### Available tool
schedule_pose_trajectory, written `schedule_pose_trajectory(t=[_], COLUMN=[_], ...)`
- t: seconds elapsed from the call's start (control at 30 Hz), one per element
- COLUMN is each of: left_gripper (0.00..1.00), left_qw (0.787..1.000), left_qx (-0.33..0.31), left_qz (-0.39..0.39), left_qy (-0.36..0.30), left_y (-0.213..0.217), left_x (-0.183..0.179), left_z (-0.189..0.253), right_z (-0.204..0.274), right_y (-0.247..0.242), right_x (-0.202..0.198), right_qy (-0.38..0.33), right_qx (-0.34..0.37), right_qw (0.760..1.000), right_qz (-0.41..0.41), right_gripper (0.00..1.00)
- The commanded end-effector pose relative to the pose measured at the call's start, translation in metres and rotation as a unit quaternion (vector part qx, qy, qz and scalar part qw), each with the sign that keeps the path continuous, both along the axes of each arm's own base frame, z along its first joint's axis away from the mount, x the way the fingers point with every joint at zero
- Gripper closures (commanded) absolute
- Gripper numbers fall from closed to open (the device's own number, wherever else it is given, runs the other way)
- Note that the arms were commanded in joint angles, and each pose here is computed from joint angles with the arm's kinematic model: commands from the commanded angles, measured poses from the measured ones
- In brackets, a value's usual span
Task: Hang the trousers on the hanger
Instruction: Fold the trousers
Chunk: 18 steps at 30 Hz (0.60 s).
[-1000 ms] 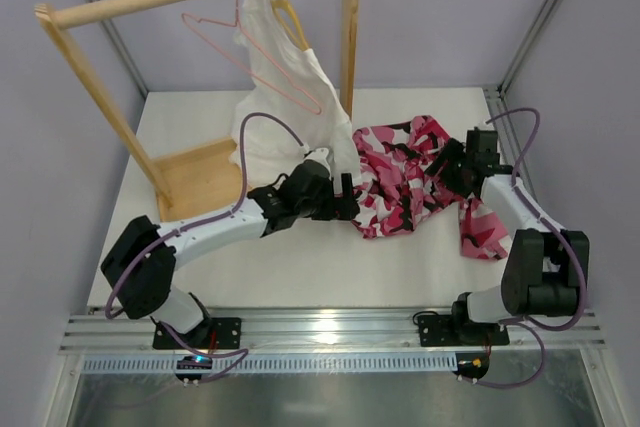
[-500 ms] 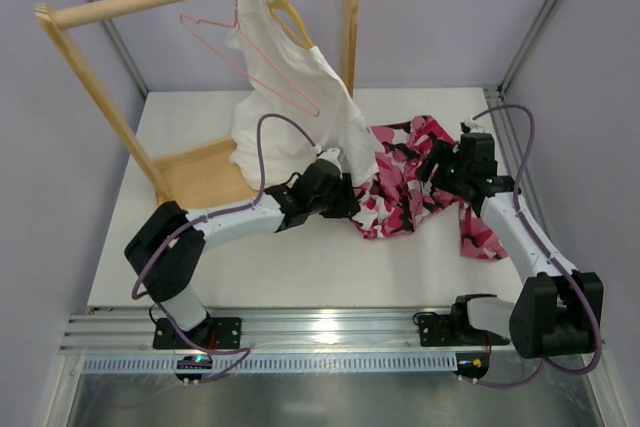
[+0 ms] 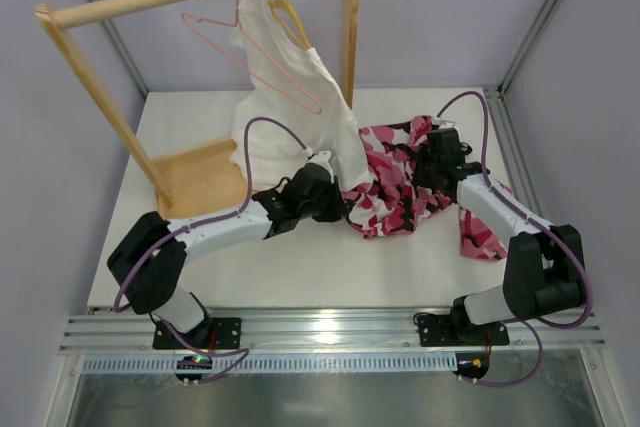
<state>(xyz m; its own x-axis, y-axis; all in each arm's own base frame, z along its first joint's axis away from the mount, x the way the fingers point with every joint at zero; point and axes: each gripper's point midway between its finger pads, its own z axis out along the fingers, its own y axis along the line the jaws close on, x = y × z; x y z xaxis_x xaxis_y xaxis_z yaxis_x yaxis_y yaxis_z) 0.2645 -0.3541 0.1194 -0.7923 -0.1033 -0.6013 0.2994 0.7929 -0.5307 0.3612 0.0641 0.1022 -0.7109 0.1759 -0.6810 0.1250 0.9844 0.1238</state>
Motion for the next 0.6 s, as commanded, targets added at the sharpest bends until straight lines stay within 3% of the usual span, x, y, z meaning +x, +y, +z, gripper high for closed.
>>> schedule_pose_trajectory(t=[0.0,0.03,0.07,0.1,0.23,0.3,0.43,0.5,0.53,0.57], left_gripper=[1.00,1.00,1.00,1.00,1.00,1.00,1.00,1.00,1.00,1.00], left_qw=[1.000,1.000,0.999,0.999,0.999,0.999,0.999,0.998,0.999,0.998], left_qx=[-0.027,-0.029,-0.033,-0.035,-0.048,-0.050,-0.052,-0.055,-0.052,-0.054], left_qz=[-0.004,-0.004,-0.003,-0.002,-0.010,-0.013,-0.012,-0.012,-0.010,-0.010], left_qy=[-0.009,-0.008,-0.009,-0.009,0.001,0.003,0.003,0.004,0.008,0.008], left_y=[0.001,0.001,0.003,0.004,0.008,0.012,0.019,0.021,0.024,0.025], left_x=[-0.006,-0.007,-0.009,-0.010,-0.021,-0.026,-0.033,-0.036,-0.038,-0.038], left_z=[0.021,0.022,0.025,0.026,0.034,0.036,0.035,0.036,0.031,0.031], right_z=[0.014,0.015,0.020,0.029,0.079,0.122,0.147,0.137,0.128,0.122], right_y=[-0.021,-0.024,-0.029,-0.033,-0.069,-0.092,-0.071,-0.061,-0.052,-0.049], right_x=[0.011,0.009,0.008,0.010,-0.009,-0.018,-0.022,-0.024,-0.021,-0.020], right_qy=[-0.026,-0.024,-0.028,-0.036,-0.050,-0.092,-0.153,-0.144,-0.129,-0.120], right_qx=[-0.048,-0.052,-0.057,-0.061,-0.106,-0.115,-0.039,-0.015,-0.001,0.005], right_qw=[0.998,0.998,0.996,0.995,0.982,0.967,0.974,0.978,0.983,0.985], right_qz=[-0.035,-0.041,-0.056,-0.067,-0.151,-0.210,-0.160,-0.147,-0.132,-0.127], right_gripper=[0.62,0.70,0.88,0.96,0.96,0.96,0.96,0.96,0.94,0.78])
